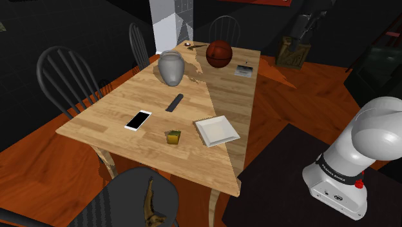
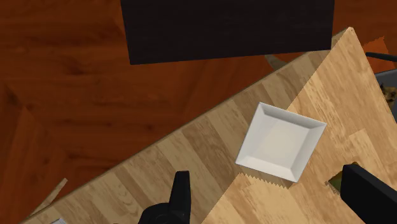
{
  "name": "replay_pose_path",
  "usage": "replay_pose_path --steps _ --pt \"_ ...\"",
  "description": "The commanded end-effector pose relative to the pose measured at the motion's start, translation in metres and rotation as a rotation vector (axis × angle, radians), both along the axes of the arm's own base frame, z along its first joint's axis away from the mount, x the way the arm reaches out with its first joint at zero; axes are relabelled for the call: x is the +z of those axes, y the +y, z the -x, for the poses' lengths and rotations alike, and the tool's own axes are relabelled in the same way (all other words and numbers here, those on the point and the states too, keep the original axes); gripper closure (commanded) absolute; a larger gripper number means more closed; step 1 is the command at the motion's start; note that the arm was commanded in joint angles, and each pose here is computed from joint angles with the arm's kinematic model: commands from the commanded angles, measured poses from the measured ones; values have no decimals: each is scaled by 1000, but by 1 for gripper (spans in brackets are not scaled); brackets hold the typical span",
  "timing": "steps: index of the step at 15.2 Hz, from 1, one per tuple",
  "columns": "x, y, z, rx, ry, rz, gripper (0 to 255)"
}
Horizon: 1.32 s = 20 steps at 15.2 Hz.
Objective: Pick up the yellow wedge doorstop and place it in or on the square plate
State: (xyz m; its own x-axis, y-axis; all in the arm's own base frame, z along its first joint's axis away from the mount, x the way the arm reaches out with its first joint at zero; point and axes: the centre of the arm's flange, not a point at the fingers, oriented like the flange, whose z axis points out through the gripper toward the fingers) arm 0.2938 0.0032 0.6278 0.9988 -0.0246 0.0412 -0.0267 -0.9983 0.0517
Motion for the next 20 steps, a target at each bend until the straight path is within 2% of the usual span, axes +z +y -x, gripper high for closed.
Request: replay_pose_path --steps 1,20 --pt "0 0 0 0 0 0 0" --pt "-164 172 -93 -180 -46 47 0"
